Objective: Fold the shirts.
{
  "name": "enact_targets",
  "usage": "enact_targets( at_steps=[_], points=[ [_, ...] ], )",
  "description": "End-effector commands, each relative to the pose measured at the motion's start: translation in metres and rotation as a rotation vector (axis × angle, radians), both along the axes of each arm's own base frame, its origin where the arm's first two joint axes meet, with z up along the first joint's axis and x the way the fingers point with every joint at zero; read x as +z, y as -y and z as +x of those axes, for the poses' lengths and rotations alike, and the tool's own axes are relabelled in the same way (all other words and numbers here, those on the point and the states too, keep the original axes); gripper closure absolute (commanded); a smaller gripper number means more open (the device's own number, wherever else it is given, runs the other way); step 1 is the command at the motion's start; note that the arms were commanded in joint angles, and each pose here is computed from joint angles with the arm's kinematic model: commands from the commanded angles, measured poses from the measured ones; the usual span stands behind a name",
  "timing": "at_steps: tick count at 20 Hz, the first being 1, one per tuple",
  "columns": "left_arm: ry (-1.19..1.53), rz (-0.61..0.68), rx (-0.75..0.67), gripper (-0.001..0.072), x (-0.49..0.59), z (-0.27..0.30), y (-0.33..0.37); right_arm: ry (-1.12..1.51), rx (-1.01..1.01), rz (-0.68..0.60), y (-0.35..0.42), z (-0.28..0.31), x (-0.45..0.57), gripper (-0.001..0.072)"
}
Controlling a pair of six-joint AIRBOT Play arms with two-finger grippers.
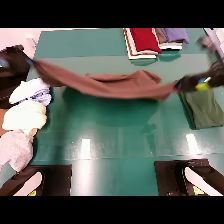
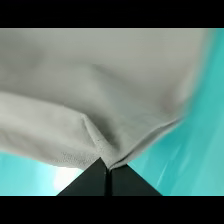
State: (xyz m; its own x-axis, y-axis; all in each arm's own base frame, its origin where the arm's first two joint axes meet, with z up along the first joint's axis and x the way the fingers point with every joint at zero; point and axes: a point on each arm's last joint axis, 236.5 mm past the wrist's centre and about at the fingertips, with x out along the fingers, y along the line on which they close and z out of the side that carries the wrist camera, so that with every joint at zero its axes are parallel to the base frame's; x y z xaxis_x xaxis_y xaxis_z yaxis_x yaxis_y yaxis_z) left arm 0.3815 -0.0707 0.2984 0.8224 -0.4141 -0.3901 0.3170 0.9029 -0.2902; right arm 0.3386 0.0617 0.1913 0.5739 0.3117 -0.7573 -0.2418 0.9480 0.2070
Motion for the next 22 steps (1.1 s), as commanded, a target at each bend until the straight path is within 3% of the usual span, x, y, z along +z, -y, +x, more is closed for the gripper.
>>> enact_targets(
  at_steps=[1, 7, 10, 14, 18, 22],
  points=[
    [0.445, 0.038, 0.011, 0.0684, 0.177, -0.094, 0.013, 0.429, -0.071, -0.103, 0.023, -0.009, 0.156, 0.0697],
    [0.860, 0.006, 0.022, 0.0685, 0.316, -0.226, 0.029, 0.772, -0.187, -0.201, 0.049, -0.079, 0.288, 0.0698],
    [0.876, 0.001, 0.028, 0.0684, 0.321, -0.227, 0.028, 0.734, -0.181, -0.198, 0.048, -0.079, 0.291, 0.0699],
    [0.582, -0.028, 0.021, 0.0684, 0.247, -0.131, 0.018, 0.519, -0.156, -0.204, 0.051, -0.028, 0.227, 0.0699],
    [0.076, -0.057, -0.012, 0.0684, 0.080, -0.006, 0.008, 0.186, -0.123, -0.206, 0.055, 0.040, 0.104, 0.0699],
    [-0.362, -0.096, -0.015, 0.0684, -0.110, 0.066, -0.001, -0.160, -0.080, -0.208, 0.057, 0.079, -0.038, 0.0699]
  ],
)
